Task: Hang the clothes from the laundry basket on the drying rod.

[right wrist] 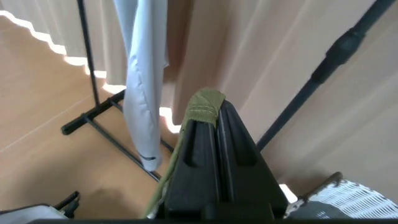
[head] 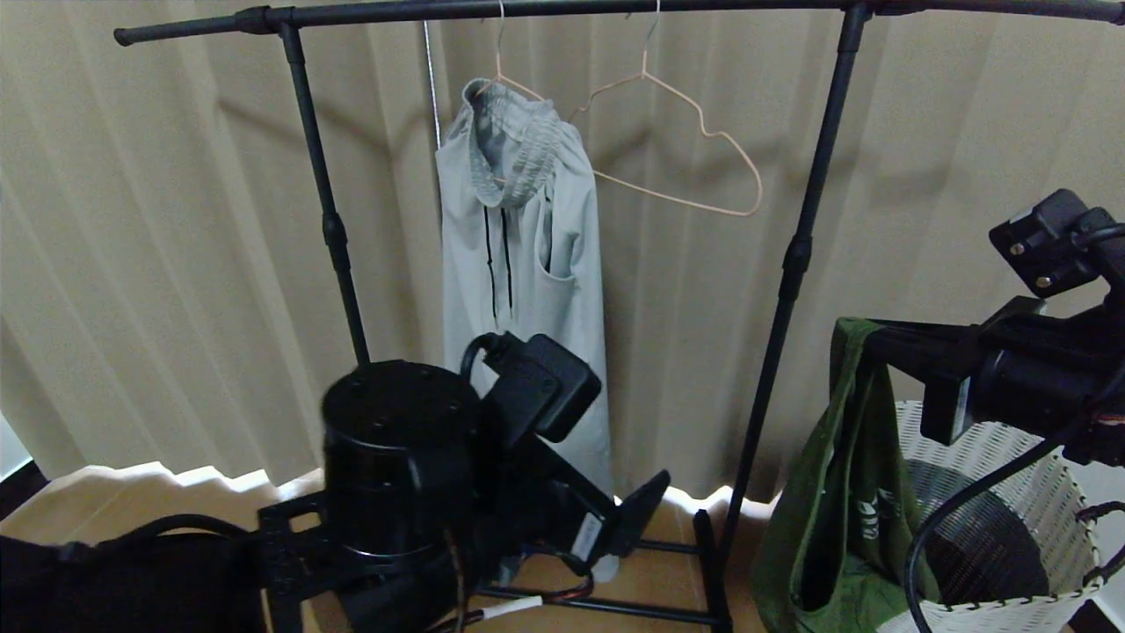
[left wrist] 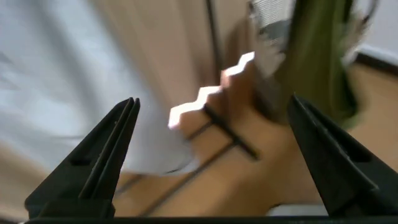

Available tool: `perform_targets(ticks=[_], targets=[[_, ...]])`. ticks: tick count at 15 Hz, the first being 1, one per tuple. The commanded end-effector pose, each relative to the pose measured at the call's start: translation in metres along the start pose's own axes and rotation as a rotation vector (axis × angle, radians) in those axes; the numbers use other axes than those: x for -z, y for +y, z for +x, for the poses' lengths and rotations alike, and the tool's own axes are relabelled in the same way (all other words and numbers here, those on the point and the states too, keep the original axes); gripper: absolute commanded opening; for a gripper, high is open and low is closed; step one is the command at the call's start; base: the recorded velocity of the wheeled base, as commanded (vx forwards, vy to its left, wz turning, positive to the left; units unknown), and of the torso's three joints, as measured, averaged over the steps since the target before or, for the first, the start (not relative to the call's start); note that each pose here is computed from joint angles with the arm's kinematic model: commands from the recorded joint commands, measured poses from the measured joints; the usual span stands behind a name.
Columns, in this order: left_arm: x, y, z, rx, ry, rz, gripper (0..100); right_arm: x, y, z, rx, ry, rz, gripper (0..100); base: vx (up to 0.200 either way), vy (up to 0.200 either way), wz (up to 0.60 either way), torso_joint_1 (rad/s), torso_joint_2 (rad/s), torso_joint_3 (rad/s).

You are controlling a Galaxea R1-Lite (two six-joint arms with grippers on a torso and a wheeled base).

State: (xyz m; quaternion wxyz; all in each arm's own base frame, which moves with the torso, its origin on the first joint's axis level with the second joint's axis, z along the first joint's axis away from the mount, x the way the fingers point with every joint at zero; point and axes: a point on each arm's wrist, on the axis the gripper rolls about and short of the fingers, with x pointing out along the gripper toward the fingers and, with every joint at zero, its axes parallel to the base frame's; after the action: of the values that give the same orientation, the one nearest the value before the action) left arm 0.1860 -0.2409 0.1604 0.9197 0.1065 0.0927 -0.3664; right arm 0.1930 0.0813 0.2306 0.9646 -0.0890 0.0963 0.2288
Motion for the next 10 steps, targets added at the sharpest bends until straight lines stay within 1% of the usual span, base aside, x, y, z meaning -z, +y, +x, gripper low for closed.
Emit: perform_targets(ticks=[1,3,4,5,6,7,10], targets=[[0.01,-0.044,0.038,0.076,0.069,-0.048,100,-0.003,0.0,0.0,-0.002,-0.011,-0.001,0,0.0,0.0,0.0,0.0,0.0,0.0],[0.01,-0.06,0.054,0.076,0.095,-0.082,100,-0.003,0.0,0.0,-0.002,-0.01,0.001,0,0.0,0.0,0.0,0.0,0.0,0.0],[0.016,-0.069,0.068,0.078,0.115,-0.101,100,-0.002,0.001,-0.001,-0.007,-0.009,0.023,0,0.0,0.0,0.0,0.0,0.0,0.0],[0.022,-0.073,0.076,0.074,0.13,-0.108,100,-0.003,0.006,-0.002,-0.03,-0.014,0.042,0,0.0,0.0,0.0,0.0,0.0,0.0],[0.024,-0.074,0.077,0.072,0.135,-0.109,100,-0.004,0.009,-0.002,-0.041,-0.017,0.049,0,0.0,0.0,0.0,0.0,0.0,0.0],[0.031,-0.08,0.082,0.073,0.153,-0.115,100,-0.005,0.013,-0.005,-0.061,-0.028,0.059,0,0.0,0.0,0.0,0.0,0.0,0.0],[0.029,-0.085,0.096,0.072,0.136,-0.159,100,-0.007,0.016,-0.007,-0.075,-0.037,0.055,0,0.0,0.0,0.0,0.0,0.0,0.0]])
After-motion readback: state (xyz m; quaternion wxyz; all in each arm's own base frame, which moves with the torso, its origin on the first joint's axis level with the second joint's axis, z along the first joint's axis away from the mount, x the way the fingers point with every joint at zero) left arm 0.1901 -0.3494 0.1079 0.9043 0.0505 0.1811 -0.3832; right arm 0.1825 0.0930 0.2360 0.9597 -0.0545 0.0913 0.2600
